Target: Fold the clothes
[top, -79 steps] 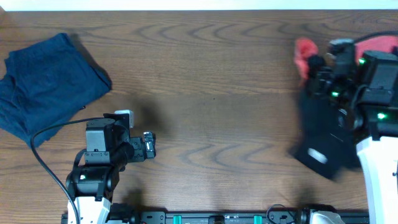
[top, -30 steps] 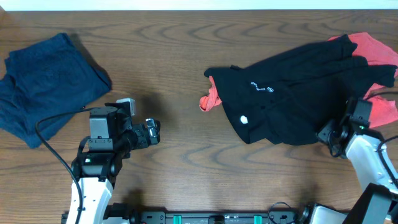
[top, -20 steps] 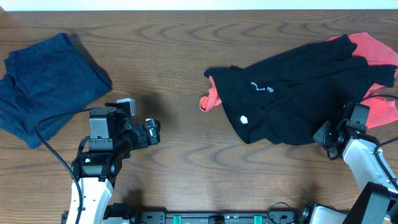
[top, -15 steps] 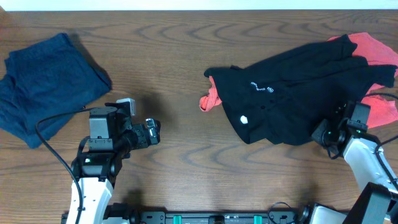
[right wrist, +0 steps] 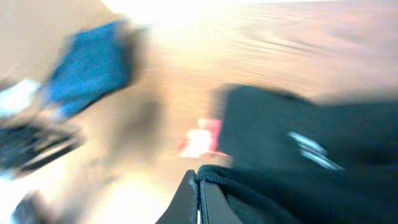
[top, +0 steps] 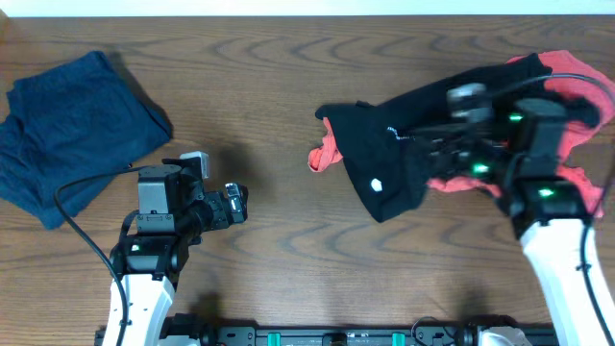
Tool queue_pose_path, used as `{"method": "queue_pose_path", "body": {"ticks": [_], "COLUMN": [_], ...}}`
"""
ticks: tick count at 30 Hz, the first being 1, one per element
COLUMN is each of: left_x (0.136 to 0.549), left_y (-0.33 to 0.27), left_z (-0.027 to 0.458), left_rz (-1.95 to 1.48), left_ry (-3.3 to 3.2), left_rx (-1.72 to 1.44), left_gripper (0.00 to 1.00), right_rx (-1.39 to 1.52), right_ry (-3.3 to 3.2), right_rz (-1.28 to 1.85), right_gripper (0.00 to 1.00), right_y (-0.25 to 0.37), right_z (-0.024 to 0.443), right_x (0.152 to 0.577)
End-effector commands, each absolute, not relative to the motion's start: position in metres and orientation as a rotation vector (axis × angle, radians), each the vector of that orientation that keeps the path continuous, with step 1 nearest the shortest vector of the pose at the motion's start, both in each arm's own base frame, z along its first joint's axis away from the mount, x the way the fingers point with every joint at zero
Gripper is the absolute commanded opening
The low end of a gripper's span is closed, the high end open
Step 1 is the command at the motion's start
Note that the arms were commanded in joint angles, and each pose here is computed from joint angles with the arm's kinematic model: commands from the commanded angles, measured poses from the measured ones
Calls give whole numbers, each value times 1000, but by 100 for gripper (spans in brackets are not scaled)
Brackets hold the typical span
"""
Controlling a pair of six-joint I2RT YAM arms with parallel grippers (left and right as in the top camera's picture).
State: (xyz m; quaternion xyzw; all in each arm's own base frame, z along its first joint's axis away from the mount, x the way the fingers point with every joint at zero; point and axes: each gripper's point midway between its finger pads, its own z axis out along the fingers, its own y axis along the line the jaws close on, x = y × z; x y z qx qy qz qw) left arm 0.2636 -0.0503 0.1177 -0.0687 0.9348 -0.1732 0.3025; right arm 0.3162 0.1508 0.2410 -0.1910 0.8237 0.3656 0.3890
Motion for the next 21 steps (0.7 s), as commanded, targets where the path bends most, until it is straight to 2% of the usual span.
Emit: {"method": "queue_pose_path", "body": {"ticks": [1, 8, 10, 14, 15, 16, 17, 18, 21], "left_x": [267, 267, 267, 267, 268, 268, 269, 269, 270], "left_y": [-50, -50, -51, -66, -70, -74, -77, -81, -94], "left_z": [125, 125, 125, 132, 135, 137, 140, 142, 147], "left_rz": [-470, -470, -477, -592, -620, -650, -670, -686, -723], "left_ry": [2462, 2461, 2461, 2439, 2430, 2418, 2409, 2400, 2378], "left_rx": [-197, -197, -195, -146, -133, -116, -102, -87, -25], "left_gripper": [98, 98, 98, 98, 98, 98, 98, 98, 98], "right_rx": [-840, -1015, -973, -641, -586, -542, -514, -447, -194], "right_ry": [1970, 2076, 2135, 2278, 2278, 2262, 2250, 2245, 2254], "right_rz": [1069, 985, 883, 594, 551, 513, 488, 454, 343], "right_gripper": [1, 1, 1, 20, 35, 56, 64, 66, 64], "right_y": [211, 257, 252, 211, 202, 191, 183, 170, 124], "right_z": [248, 199, 184, 174, 178, 186, 191, 197, 209], "right_x": [274, 260, 274, 317, 323, 329, 332, 337, 347]}}
